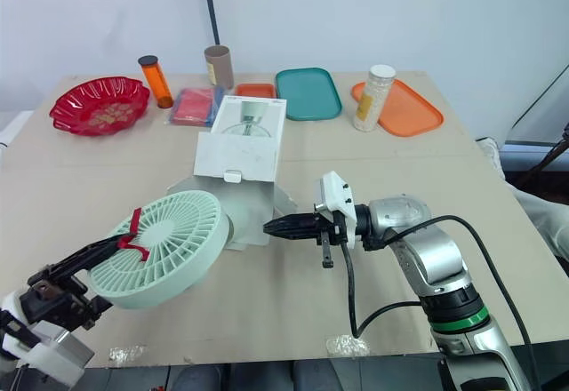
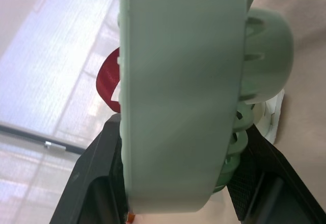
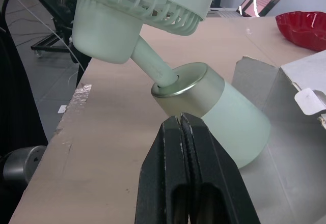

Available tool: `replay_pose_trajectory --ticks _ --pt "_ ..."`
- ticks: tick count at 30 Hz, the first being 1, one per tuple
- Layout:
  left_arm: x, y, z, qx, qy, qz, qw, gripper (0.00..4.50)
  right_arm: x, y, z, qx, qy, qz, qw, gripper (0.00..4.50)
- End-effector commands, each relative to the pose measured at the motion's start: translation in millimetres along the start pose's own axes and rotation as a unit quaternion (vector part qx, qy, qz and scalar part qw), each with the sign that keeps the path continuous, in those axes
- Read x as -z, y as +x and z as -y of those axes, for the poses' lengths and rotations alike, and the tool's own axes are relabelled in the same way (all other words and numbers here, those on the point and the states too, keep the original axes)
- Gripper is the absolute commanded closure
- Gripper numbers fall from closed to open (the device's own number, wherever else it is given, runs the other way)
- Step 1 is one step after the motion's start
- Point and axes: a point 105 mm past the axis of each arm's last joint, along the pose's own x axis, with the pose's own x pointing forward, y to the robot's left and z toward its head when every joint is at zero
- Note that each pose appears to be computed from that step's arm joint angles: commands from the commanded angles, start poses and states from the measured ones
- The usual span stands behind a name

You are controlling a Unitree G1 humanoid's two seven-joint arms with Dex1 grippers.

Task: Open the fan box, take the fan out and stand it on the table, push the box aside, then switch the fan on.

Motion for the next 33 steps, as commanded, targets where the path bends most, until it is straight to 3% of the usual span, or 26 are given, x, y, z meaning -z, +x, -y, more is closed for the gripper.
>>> replay_pose_trajectory --ticks 1,25,33 --pt "-5 -12 -21 -0.048 -0.006 -0.033 0.998 2.45 -15 -1 1 -0.016 -0.023 0.022 0.999 4.50" --pt "30 -57 -81 -0.199 -0.049 -0.190 0.960 2.45 -17 12 6 -0.051 -0.029 0.040 0.997 4.50" --pt "52 -68 -93 -0.164 -0.048 -0.271 0.947 2.45 -16 18 2 -0.055 -0.028 0.046 0.997 4.50"
